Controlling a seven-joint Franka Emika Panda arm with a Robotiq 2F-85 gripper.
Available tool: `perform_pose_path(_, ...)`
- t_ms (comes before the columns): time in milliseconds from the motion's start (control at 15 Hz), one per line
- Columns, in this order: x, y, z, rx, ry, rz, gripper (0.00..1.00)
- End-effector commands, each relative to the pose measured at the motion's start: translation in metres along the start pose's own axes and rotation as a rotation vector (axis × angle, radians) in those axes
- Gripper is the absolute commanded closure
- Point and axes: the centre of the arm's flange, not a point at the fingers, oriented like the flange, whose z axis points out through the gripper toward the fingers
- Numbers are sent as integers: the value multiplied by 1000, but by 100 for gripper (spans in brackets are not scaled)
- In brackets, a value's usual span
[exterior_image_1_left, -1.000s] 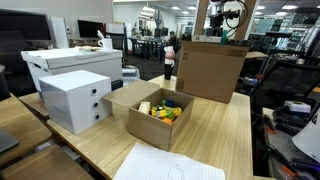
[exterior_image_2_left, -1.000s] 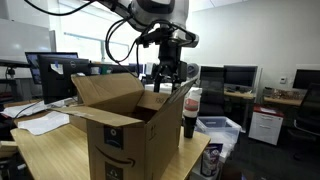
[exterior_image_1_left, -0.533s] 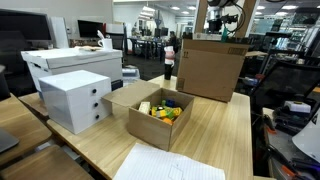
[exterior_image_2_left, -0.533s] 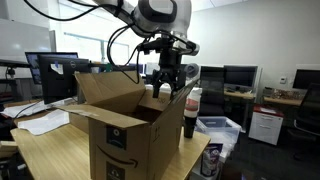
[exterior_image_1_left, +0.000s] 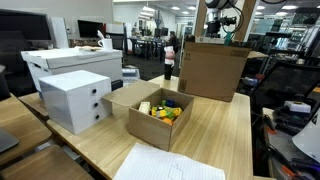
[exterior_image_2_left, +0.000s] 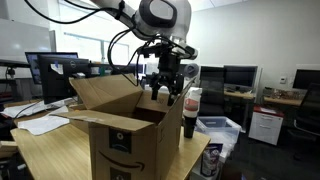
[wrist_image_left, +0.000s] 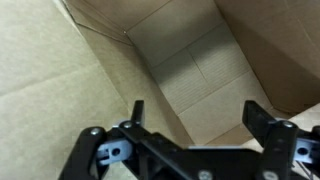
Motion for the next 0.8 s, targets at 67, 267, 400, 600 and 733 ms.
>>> perform_pose_path(67, -9, -27, -5, 55, -1, -45, 0)
perform_pose_path(267, -18, -68, -36, 56, 21, -80, 0)
perform_pose_path(400, -23, -88, -55, 64, 35, -100, 0)
perform_pose_path(600, -35, -124, -80, 75, 57, -148, 0)
perform_pose_path(733, -42, -148, -85, 75, 54, -189, 0)
